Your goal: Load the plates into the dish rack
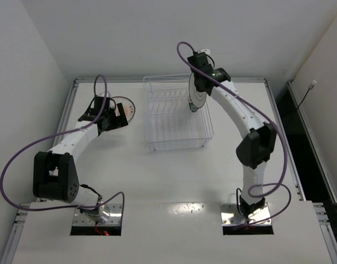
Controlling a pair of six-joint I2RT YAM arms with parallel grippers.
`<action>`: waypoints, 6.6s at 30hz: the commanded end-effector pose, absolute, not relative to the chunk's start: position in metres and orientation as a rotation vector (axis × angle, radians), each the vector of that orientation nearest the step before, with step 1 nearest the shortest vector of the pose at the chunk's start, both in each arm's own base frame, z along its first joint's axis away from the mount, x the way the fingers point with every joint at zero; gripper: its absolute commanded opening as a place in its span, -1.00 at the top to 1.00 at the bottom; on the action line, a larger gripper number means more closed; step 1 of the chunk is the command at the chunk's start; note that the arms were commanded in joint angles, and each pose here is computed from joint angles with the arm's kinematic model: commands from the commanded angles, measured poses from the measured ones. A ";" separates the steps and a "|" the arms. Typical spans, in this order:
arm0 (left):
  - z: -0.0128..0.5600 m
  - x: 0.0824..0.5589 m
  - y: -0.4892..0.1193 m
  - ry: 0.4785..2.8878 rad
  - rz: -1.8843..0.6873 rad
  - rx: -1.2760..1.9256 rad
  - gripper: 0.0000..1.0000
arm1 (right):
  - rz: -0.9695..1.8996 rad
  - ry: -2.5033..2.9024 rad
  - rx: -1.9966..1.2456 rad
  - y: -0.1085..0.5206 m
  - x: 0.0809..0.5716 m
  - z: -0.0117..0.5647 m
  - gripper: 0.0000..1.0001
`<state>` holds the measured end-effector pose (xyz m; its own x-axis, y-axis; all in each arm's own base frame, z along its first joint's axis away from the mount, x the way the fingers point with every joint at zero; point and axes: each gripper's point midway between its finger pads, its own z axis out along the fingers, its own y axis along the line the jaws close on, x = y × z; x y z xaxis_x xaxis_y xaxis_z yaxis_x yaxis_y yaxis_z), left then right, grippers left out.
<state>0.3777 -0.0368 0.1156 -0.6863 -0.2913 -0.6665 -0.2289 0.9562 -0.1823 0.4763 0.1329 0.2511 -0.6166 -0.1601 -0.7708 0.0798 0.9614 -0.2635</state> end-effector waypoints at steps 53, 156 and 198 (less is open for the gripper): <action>0.051 0.403 0.007 2.188 -0.832 -0.899 -1.00 | 0.270 2.103 -0.093 0.150 0.312 0.304 -0.41; 0.252 0.391 -0.195 1.722 -1.633 0.153 1.00 | 1.074 1.995 -0.230 0.255 0.387 0.258 0.80; 0.208 0.444 -0.068 2.035 -0.462 -0.337 -1.00 | -0.329 2.026 0.090 0.152 0.518 0.279 1.00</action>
